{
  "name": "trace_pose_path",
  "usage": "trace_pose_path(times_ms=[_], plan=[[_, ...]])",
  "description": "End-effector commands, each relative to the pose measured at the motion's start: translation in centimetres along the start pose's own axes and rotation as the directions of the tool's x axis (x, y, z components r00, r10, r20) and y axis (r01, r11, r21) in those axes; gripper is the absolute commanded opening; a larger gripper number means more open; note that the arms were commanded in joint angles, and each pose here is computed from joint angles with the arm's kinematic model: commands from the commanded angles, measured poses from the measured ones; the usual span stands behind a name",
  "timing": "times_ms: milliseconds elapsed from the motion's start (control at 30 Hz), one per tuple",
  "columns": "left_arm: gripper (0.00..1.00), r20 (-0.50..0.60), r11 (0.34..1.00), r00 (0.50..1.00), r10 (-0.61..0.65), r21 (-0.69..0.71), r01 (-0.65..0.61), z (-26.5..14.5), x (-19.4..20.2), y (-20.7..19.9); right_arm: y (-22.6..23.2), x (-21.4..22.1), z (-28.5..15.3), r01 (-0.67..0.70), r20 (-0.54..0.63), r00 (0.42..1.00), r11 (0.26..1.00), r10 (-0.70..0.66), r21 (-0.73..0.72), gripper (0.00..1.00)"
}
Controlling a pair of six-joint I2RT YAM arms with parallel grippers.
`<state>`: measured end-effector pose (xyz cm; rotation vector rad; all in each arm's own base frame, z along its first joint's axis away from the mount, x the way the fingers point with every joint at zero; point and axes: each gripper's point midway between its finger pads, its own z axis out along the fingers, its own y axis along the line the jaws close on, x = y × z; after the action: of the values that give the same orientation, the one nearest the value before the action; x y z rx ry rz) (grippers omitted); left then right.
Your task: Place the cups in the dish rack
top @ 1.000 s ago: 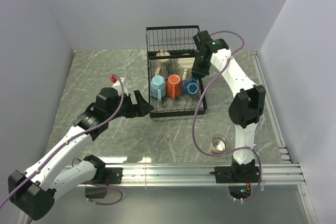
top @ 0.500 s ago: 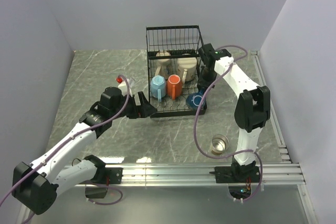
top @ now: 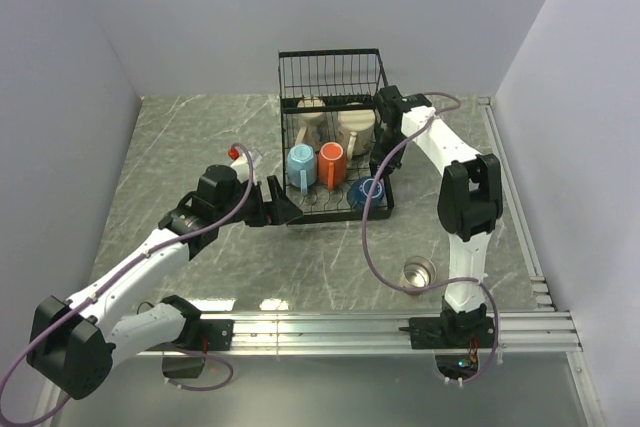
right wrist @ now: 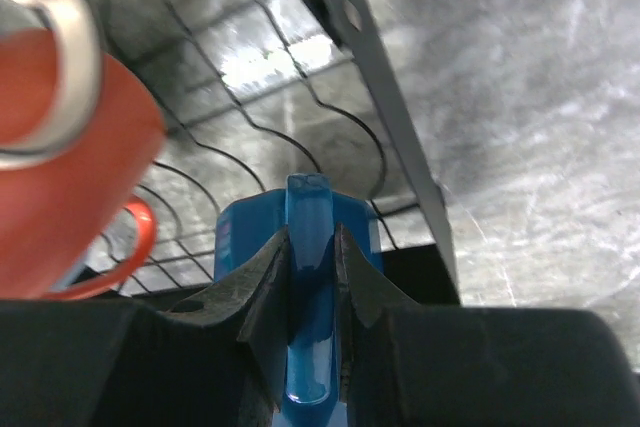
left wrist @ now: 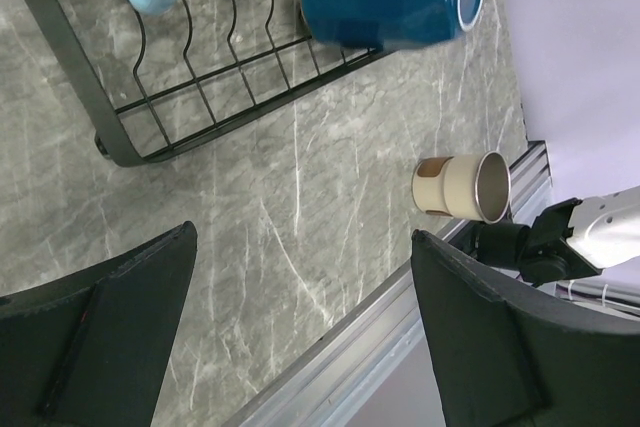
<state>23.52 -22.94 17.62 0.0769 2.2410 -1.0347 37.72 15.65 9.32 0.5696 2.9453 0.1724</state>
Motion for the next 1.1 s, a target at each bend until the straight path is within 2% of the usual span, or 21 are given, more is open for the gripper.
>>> trace_pose_path(times_ms=[0,100,233,367,400,467,567,900,1067], plan=[[0.93,0.024,0.999,1.000,0.012,0.042,-0.013,-0.4,-0.4,-0.8,1.0,-0.9,0.6,-0.039,-0.009,0.999,0.999,0.038,-0.019,0.00],[0.93,0.021,0.999,1.000,0.014,0.035,-0.015,-0.7,-0.2,-0.7,0.8,-1.6,1.2,-0.070,-0.011,0.998,0.998,0.069,-0.005,0.00],[0.93,0.021,1.000,1.000,0.011,0.026,-0.012,-0.9,0.0,-0.4,-0.1,-3.2,0.5,-0.119,0.041,0.992,0.993,0.118,0.009,0.01],[0.93,0.002,0.999,1.000,0.004,0.033,-0.004,-0.6,0.5,-0.3,-0.7,-4.5,0.0,-0.172,0.067,0.983,0.985,0.172,-0.008,0.34],[0.93,-0.002,0.999,1.000,0.002,0.036,-0.002,-0.6,0.6,-0.3,-0.9,-4.9,-0.2,-0.191,0.074,0.979,0.982,0.191,-0.015,0.51],[0.93,-0.012,0.999,1.000,0.001,0.042,0.000,-0.4,0.6,-0.5,-0.9,-4.9,-0.2,-0.209,0.070,0.975,0.978,0.209,-0.019,0.60],[0.93,-0.019,0.999,1.000,0.000,0.045,0.001,-0.2,0.5,-0.5,-1.2,-5.2,-0.3,-0.238,0.069,0.968,0.971,0.240,-0.033,0.66],[0.93,-0.040,0.999,0.999,0.008,0.049,-0.006,-0.2,0.6,-0.8,-3.3,-5.1,-2.1,-0.280,0.116,0.952,0.959,0.284,-0.046,0.67],[0.92,-0.063,0.999,0.997,0.032,0.029,-0.030,-0.2,0.4,-0.7,-5.6,-5.6,-5.5,-0.296,0.188,0.933,0.952,0.305,-0.076,0.67]])
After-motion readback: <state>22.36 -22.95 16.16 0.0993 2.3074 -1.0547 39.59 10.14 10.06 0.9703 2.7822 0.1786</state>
